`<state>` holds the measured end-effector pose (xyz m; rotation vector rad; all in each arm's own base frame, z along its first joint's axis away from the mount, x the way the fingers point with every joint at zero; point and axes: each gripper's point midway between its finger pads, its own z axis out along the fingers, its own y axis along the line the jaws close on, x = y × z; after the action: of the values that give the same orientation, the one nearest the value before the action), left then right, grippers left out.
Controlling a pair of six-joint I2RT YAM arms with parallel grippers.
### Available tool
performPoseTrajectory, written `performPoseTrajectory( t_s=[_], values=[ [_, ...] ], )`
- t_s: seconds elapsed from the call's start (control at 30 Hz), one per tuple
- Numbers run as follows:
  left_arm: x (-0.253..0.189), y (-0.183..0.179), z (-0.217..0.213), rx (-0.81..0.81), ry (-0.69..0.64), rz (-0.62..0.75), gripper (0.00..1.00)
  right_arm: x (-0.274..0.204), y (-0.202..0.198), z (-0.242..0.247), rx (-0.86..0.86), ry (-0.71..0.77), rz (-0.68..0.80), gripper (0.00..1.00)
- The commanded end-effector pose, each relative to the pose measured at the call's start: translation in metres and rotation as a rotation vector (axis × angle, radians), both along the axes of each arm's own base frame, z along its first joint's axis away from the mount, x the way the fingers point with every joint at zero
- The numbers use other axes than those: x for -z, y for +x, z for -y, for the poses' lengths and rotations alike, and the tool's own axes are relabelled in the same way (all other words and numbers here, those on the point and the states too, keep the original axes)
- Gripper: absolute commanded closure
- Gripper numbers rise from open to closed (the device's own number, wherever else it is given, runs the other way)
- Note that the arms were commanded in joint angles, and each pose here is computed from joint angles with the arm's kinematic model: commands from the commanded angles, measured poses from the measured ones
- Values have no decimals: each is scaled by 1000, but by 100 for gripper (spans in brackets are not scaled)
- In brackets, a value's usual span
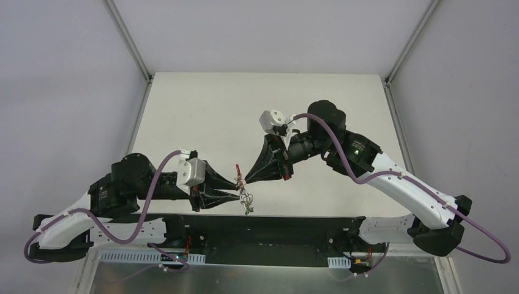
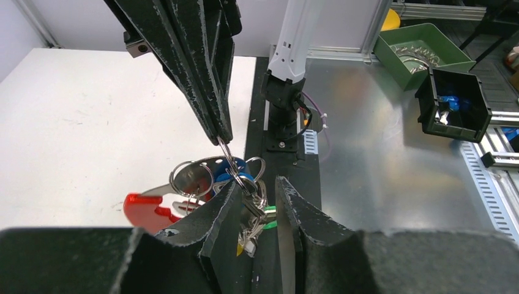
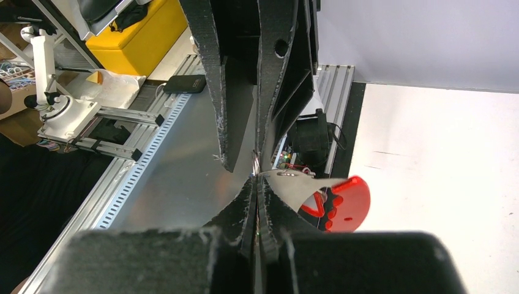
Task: Put the keys on the keyring
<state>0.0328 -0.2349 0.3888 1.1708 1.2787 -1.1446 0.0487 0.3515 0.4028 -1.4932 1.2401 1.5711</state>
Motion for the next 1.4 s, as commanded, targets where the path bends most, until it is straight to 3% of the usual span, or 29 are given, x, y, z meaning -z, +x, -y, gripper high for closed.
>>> performPoseTrajectory(
  t_s=[0.0,0.77,0.83,0.93,1.37],
  values=[
    [-9,4,-3,-28,-40,19,74,-28,-6,7,-14,103,50,100],
    [-13,16,-1,-92,-52,30,73,-24,-13,0,-39,93,46,100],
    [-12,17,1,-90,-49,32,79,-24,-13,-1,-40,92,45,100],
    [-12,18,3,-95,-46,29,100,-24,-14,0,-40,92,45,100],
    [-21,15,5,-74,-74,40,100,-21,-17,4,-35,75,52,100]
  ],
)
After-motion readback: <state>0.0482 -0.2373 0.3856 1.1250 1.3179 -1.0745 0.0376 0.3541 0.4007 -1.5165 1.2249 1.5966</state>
